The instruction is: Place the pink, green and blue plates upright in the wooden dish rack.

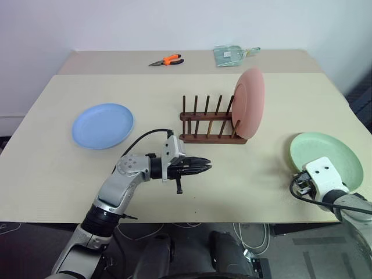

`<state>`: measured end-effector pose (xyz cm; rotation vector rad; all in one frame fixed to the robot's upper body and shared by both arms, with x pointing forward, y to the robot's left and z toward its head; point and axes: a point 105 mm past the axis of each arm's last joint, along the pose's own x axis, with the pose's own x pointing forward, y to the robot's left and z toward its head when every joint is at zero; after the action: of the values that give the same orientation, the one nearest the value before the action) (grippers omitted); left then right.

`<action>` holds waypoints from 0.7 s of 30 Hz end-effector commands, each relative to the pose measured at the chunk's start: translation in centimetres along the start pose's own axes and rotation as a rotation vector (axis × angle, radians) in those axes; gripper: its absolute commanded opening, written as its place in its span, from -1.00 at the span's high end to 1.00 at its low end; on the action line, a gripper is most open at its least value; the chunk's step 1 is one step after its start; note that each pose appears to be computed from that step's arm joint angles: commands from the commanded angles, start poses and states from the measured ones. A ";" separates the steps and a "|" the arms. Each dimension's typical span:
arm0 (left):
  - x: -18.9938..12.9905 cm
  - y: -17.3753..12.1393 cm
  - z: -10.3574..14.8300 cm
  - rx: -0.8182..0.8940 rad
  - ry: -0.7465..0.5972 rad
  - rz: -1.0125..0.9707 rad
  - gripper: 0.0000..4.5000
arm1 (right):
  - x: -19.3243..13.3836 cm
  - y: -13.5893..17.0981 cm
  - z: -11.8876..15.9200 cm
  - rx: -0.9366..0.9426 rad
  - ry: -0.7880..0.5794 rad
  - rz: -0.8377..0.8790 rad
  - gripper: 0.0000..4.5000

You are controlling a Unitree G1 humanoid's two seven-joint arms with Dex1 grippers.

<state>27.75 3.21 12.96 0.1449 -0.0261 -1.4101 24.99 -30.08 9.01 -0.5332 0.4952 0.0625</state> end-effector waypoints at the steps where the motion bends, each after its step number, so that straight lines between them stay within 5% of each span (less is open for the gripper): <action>1: -0.3 0.0 0.8 0.028 -0.017 0.008 0.78 | -0.1 -1.2 1.3 0.008 -0.053 -0.043 0.97; 4: -1.1 0.9 0.4 0.033 -0.002 0.059 0.78 | -0.7 -2.8 5.1 -0.003 -0.224 -0.094 0.97; 7: -2.3 2.3 -0.2 0.035 0.015 0.133 0.78 | -3.2 -4.8 12.1 0.110 -0.548 -0.116 0.97; 12: -3.9 4.4 -0.6 0.051 0.031 0.237 0.78 | -9.9 -4.8 22.9 0.429 -1.087 0.143 0.97; 17: -5.5 5.3 -0.6 0.064 0.039 0.309 0.78 | -13.9 0.0 28.6 0.658 -1.292 0.613 0.97; 21: -6.3 5.6 -0.3 0.069 0.041 0.346 0.78 | -13.0 3.4 30.4 0.828 -1.212 0.810 0.97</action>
<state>32.19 9.76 12.22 0.1907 -0.0056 -1.0823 26.23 -11.54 35.93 0.5227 -0.5097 0.8489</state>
